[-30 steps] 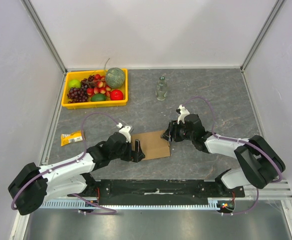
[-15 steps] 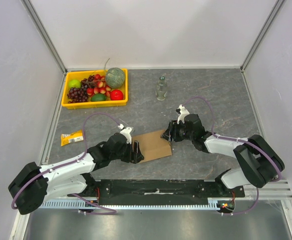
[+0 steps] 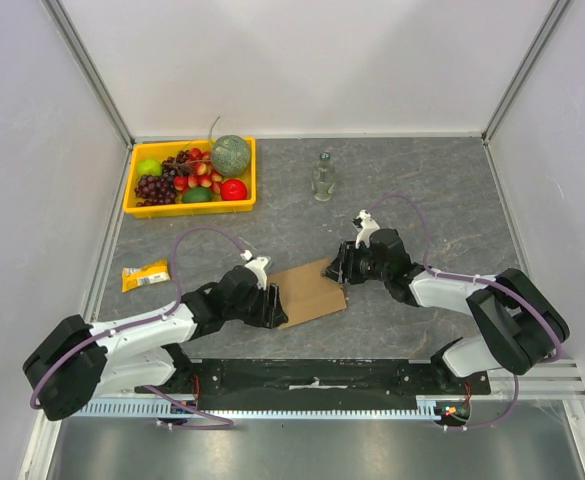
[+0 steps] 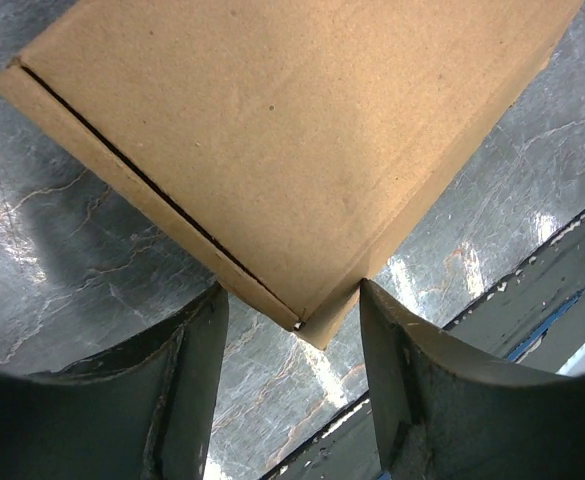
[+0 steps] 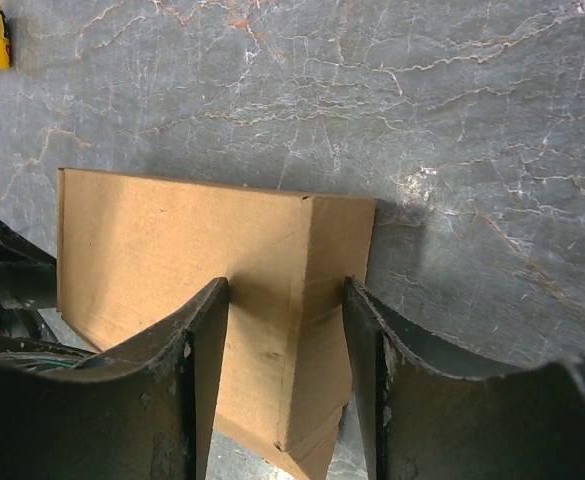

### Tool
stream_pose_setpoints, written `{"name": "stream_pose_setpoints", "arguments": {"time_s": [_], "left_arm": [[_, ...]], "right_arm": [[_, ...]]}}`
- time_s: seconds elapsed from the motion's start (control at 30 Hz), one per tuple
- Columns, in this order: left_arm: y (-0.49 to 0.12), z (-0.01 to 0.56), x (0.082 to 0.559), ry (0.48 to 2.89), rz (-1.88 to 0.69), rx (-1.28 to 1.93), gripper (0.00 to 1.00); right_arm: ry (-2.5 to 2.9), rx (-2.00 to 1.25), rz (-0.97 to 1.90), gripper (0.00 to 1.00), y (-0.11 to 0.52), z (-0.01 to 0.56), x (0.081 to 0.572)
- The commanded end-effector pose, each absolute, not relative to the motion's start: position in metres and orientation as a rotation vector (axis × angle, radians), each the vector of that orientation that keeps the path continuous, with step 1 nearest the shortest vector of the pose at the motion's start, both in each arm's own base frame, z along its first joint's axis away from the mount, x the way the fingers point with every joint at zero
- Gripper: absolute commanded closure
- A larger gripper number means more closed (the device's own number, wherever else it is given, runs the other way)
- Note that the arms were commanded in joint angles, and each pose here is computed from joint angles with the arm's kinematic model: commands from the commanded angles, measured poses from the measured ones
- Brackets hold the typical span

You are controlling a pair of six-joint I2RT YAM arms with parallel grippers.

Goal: Fold the paper box

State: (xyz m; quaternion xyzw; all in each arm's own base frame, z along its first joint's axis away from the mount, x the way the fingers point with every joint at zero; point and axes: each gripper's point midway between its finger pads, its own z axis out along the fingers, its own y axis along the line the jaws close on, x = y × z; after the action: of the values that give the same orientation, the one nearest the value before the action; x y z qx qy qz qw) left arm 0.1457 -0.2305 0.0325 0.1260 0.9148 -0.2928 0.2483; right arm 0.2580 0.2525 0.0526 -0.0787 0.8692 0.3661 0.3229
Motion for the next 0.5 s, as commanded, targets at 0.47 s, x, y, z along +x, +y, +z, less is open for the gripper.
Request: {"name": "stream_pose_setpoints", "arguments": {"time_s": [0.47], "left_arm": [[-0.252,0.049,0.15,2.428,-0.92,0.357,0.5]], "right_arm": [[2.268,-0.157,0.999,0.51,0.247,0.05,0.246]]}}
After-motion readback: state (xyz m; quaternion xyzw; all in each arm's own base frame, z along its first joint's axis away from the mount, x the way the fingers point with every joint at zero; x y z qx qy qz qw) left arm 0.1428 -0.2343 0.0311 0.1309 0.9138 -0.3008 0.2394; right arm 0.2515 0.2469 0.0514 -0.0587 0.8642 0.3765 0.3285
